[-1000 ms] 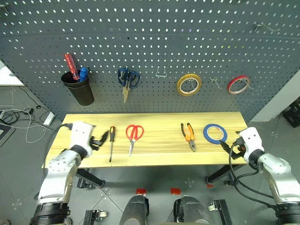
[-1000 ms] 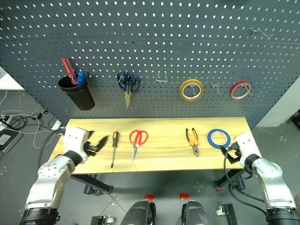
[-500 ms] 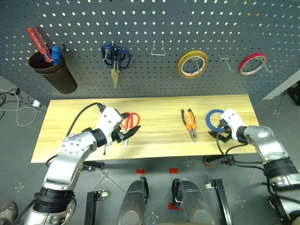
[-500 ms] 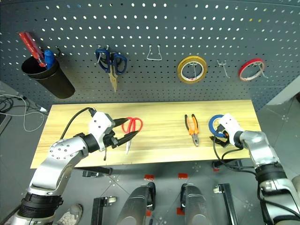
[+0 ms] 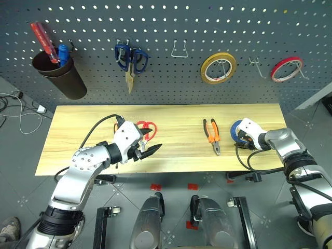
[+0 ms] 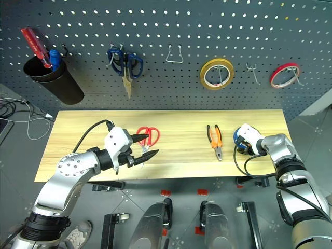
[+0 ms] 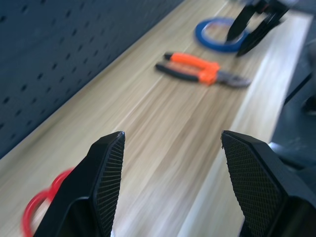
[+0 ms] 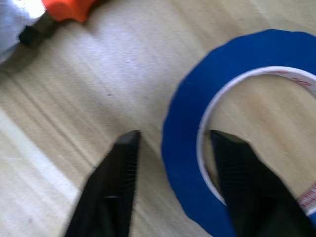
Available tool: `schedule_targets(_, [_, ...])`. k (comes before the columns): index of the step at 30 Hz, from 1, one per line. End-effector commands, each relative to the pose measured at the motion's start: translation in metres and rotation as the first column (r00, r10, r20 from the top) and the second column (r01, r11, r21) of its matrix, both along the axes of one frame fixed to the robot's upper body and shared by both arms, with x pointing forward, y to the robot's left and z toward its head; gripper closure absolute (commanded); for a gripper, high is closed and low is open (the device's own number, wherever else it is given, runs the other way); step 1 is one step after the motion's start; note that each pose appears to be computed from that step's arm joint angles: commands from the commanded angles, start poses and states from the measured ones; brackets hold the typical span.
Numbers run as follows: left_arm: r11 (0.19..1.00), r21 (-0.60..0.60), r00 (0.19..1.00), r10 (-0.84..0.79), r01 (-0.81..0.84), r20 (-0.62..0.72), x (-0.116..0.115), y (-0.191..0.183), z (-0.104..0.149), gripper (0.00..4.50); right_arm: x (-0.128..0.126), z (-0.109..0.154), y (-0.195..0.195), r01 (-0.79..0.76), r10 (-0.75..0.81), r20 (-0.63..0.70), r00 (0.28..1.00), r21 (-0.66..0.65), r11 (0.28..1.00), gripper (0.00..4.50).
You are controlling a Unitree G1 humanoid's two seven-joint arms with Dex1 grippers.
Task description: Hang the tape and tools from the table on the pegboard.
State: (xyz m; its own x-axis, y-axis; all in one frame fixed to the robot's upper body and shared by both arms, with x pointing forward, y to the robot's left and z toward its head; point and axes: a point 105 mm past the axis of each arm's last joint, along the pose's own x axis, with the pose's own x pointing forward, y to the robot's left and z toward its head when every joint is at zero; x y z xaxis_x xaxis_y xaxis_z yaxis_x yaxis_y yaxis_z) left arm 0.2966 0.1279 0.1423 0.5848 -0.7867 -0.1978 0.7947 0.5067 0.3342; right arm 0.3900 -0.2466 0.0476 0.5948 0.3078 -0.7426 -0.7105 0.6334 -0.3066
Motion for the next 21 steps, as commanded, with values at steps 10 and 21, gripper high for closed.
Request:
schedule_targets(10, [0.956,-0.175,0.972,-0.236,0.235,0.014,-0.019,-0.028,0.035,1.22,-0.064,0.063,-0.015,0.134,-0.206,0.341,0.917,0.223,0.966,3.83])
schedule_targets(21, [0.95,-0.222,0.975,-0.202,0.219,0.097,0.006,-0.033,0.058,1.22,-0.075,0.156,0.066,-0.08,0.0,0.843,0.538,0.051,0.995,3.83])
